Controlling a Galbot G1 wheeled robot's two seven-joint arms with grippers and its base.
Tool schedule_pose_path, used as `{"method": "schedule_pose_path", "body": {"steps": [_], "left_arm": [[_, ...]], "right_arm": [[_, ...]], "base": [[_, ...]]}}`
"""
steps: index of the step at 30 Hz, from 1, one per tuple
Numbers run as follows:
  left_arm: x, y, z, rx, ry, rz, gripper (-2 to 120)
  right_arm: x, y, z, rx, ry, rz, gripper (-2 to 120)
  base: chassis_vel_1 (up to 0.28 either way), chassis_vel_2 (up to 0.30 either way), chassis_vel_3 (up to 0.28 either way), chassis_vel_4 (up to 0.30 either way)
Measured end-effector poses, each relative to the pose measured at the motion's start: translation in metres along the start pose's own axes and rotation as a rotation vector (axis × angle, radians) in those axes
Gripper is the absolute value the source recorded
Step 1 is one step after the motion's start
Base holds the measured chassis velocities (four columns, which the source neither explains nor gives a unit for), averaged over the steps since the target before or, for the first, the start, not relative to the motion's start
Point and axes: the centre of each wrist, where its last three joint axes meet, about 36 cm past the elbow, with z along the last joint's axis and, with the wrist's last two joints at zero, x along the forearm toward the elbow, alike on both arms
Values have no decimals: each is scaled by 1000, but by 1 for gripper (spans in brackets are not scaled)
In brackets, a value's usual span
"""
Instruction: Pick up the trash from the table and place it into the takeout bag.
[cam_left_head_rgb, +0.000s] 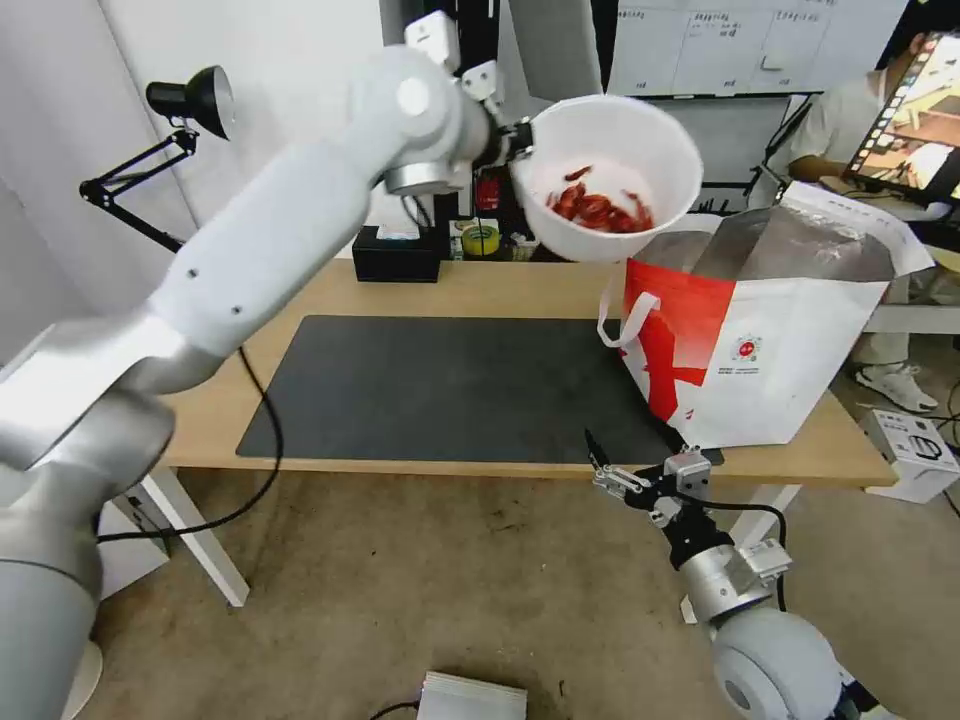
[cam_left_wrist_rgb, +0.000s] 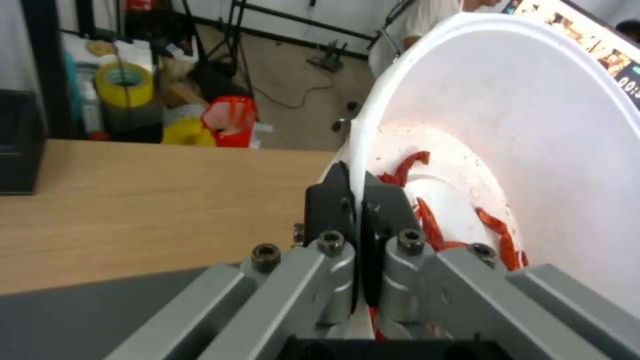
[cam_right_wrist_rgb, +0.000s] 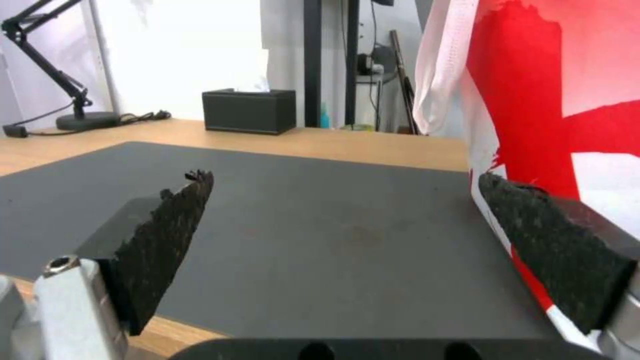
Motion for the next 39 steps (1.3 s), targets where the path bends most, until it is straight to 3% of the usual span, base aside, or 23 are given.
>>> {"method": "schedule_pose_path", "body": {"steps": [6,8,16,29,32,39], "left_arm": [[-24,-24,3,25,5,-10,0],[-42,-42,14,31,-1,-20,0],[-68,-80,49,63,-49,-16,0],[-82,-91,88,28,-100,-38,0],[-87,-90,108,-28,-130,-62,0],[-84,-92,131,-107,-162,-45,0]], "right_arm": [[0,0,0,0,0,0,100],[0,0,0,0,0,0,100],[0,0,0,0,0,0,100],[0,0,0,0,0,0,100],[0,0,0,0,0,0,100],[0,0,0,0,0,0,100]], "base": [[0,0,0,0],[0,0,0,0],[0,0,0,0],[0,0,0,0],[0,0,0,0],[0,0,0,0]]}}
